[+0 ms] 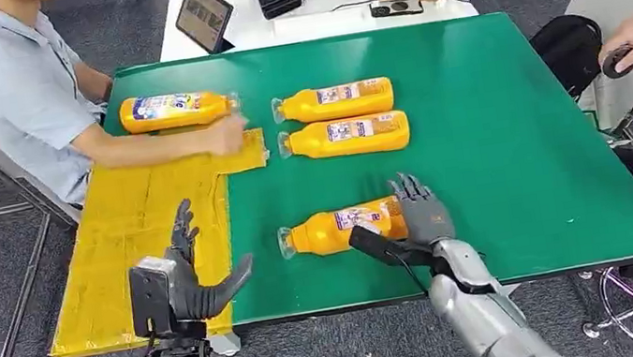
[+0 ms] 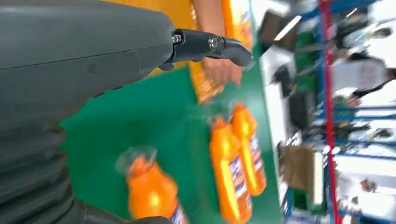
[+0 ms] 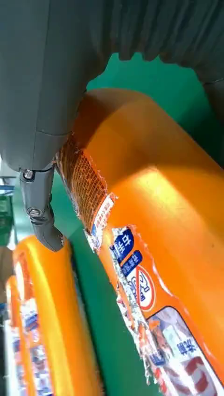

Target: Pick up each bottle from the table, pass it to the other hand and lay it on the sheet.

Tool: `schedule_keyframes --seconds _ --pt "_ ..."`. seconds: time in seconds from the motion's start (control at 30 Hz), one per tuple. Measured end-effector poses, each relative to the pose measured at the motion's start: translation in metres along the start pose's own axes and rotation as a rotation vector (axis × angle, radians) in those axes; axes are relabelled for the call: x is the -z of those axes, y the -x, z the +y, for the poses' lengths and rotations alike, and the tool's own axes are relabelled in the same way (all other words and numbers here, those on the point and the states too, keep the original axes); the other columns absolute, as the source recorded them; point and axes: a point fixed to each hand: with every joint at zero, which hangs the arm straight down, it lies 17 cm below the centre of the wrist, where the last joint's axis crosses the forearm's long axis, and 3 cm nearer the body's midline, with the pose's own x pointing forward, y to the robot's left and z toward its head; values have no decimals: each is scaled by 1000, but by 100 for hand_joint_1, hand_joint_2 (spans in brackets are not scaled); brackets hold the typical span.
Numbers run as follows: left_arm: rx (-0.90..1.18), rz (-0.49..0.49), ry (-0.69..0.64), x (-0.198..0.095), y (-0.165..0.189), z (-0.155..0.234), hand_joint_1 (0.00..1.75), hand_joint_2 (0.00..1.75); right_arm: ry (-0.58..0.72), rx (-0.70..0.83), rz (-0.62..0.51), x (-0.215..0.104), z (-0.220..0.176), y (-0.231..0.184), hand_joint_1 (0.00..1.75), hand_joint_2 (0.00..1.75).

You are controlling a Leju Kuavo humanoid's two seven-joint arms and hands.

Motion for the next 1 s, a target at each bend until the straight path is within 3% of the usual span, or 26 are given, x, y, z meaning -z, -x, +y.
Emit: schedule_keyframes --seconds 0.03,0.73,1.0 --pt "-18 13 6 1 2 -1 0 175 -13 -1 -1 3 0 -2 173 175" --pt "-65 62 -23 12 18 10 0 175 -82 44 -14 15 4 -2 175 175" --pt "-97 63 -43 11 19 16 0 175 -200 18 61 14 17 21 175 175"
